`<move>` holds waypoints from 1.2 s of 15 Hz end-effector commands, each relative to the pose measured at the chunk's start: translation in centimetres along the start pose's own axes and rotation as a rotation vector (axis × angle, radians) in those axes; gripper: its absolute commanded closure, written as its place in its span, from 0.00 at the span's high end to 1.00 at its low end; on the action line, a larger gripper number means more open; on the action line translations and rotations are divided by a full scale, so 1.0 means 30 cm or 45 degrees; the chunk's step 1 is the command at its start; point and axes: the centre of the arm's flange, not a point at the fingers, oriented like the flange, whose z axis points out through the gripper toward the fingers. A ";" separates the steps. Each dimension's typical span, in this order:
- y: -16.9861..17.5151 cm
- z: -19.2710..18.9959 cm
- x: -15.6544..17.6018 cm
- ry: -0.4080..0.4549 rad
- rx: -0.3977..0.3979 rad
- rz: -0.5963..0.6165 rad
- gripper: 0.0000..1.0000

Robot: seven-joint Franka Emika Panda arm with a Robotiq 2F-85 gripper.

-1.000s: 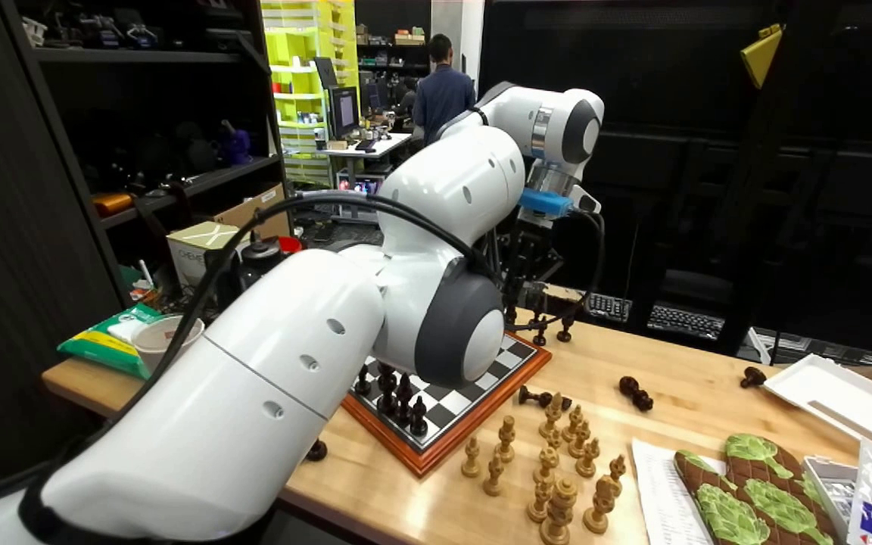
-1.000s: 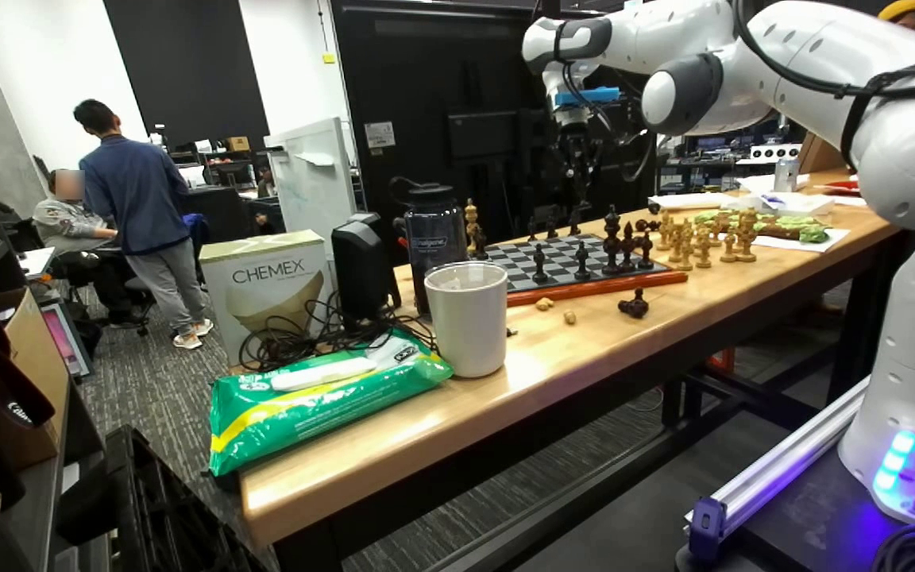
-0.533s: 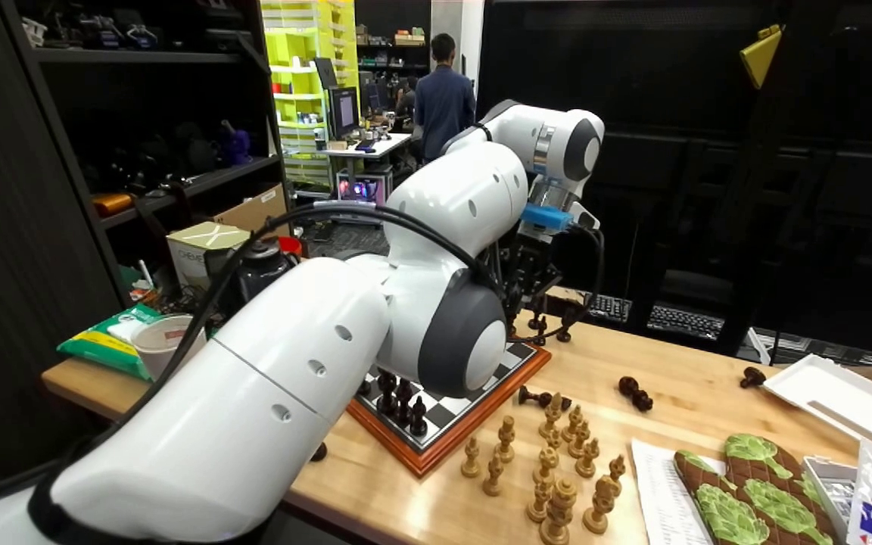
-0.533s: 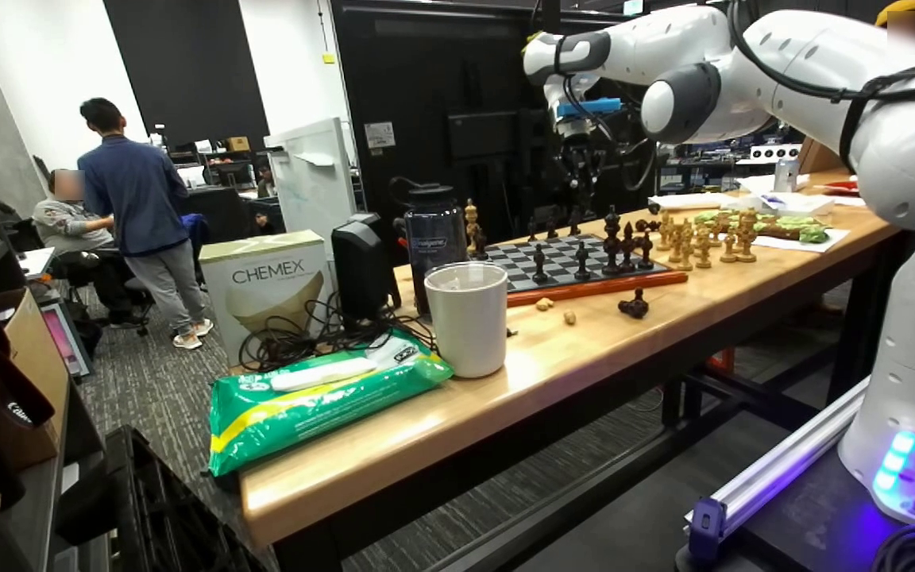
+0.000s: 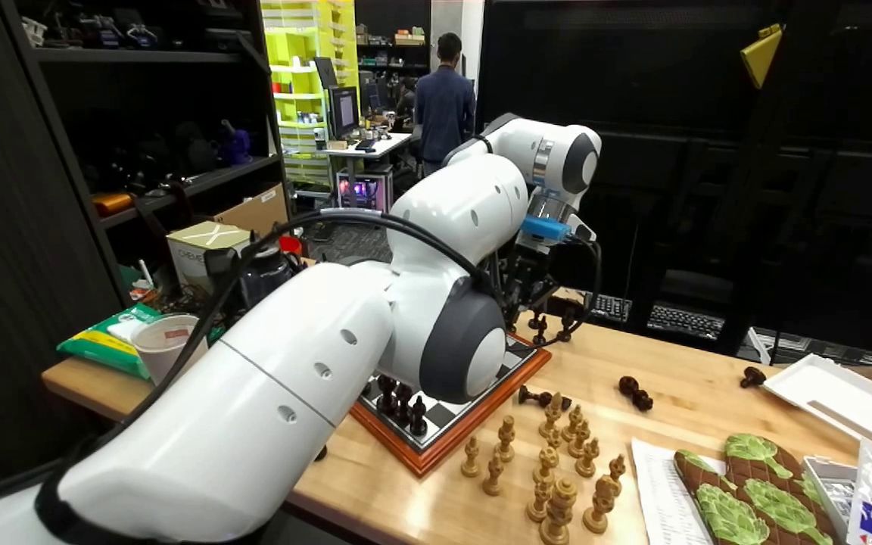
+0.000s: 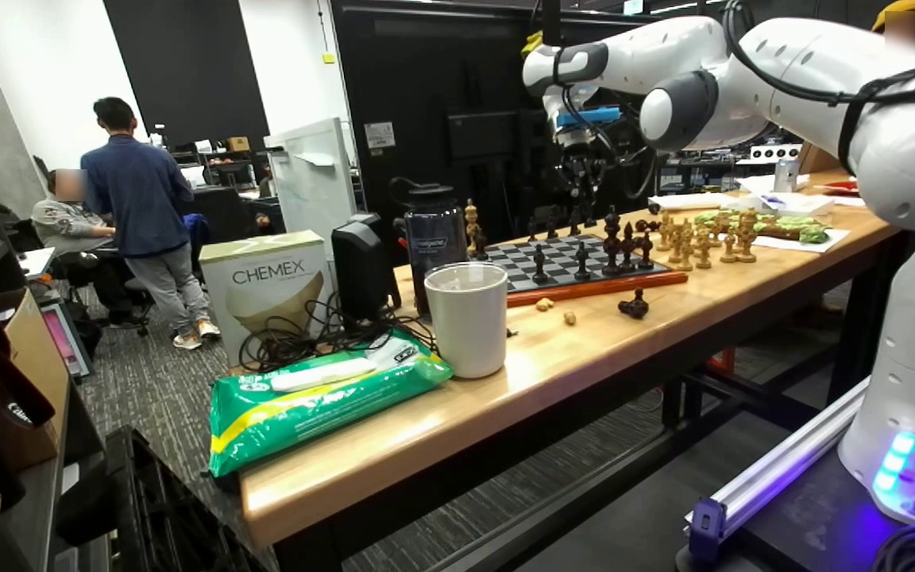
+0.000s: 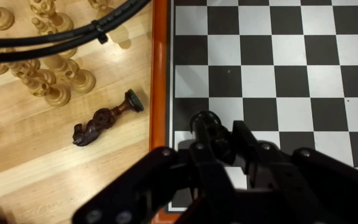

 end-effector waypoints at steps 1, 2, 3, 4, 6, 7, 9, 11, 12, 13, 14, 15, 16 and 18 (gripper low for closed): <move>0.021 0.085 -0.103 0.052 0.008 -0.032 0.06; 0.024 0.084 -0.100 0.055 0.012 -0.033 0.06; 0.026 0.087 -0.097 0.057 0.014 -0.036 0.06; 0.028 0.090 -0.095 0.057 0.015 -0.040 0.06; 0.033 0.100 -0.088 0.055 0.017 -0.042 0.06; 0.036 0.106 -0.085 0.061 0.015 -0.046 0.06; 0.041 0.120 -0.077 0.077 0.006 -0.063 0.06; 0.044 0.133 -0.065 0.086 0.005 -0.081 0.06; 0.047 0.140 -0.059 0.085 0.006 -0.086 0.06; 0.046 0.144 -0.055 0.086 0.006 -0.090 0.06; 0.047 0.149 -0.051 0.086 0.004 -0.091 0.06; 0.047 0.153 -0.048 0.087 0.002 -0.093 0.06; 0.047 0.157 -0.047 0.092 -0.003 -0.104 0.06; 0.046 0.161 -0.043 0.114 -0.012 -0.127 0.06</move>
